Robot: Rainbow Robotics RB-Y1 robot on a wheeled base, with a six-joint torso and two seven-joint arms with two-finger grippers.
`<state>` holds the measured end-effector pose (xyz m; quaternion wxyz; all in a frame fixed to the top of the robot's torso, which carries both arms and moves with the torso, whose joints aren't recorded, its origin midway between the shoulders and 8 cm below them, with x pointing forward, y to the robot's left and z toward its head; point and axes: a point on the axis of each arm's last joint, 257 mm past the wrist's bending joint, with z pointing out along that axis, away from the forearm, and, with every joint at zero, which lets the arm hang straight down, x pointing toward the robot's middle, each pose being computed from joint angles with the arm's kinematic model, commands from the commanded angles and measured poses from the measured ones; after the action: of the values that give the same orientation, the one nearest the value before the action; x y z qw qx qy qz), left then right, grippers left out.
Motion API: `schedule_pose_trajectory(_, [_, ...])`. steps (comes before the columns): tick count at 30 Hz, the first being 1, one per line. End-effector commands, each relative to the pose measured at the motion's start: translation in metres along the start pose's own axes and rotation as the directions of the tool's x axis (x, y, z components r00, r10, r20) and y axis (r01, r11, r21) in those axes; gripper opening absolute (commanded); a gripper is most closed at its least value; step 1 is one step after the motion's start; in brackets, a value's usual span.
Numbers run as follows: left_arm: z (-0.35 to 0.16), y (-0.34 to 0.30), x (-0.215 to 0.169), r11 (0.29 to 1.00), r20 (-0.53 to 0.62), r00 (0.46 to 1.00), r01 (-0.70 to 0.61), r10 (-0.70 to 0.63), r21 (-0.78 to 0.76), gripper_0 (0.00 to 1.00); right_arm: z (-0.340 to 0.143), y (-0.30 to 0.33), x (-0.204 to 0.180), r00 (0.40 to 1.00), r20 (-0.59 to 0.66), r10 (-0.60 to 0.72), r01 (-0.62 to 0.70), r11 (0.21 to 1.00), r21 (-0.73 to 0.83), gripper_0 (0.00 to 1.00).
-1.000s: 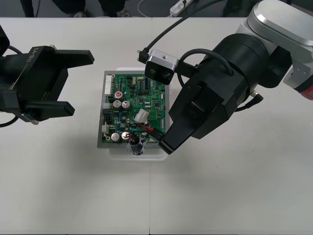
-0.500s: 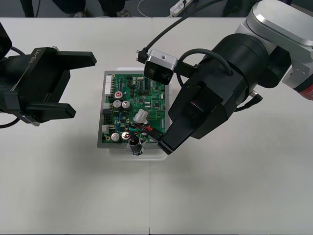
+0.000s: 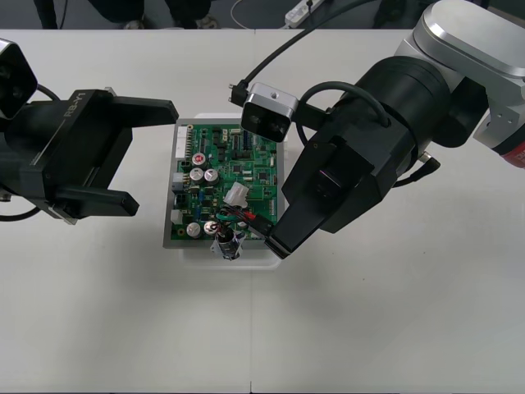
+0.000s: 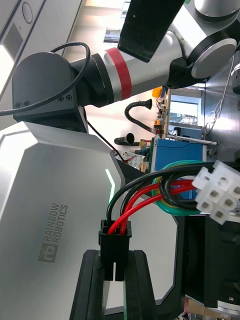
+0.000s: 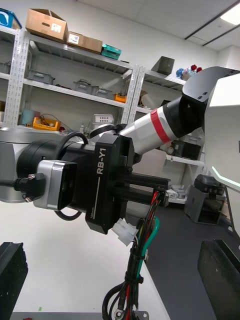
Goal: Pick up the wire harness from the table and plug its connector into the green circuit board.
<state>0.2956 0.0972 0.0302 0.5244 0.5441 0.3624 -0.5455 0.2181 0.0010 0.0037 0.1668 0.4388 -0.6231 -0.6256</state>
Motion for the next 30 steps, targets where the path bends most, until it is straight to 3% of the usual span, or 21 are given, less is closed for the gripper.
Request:
schedule_pose_trajectory(1, [0.018,-0.020,-0.005,0.993,0.003,0.997,-0.071,0.071,0.096,1.00,0.007,0.012,-0.005,0.999,-0.033,-0.032,0.032,1.000,-0.002,0.00])
schedule_pose_trajectory(30, [0.040,-0.067,0.014,0.961,-0.162,0.982,-0.048,0.095,0.274,1.00,0.007,0.012,-0.005,0.999,-0.034,-0.032,0.032,0.999,-0.003,0.00])
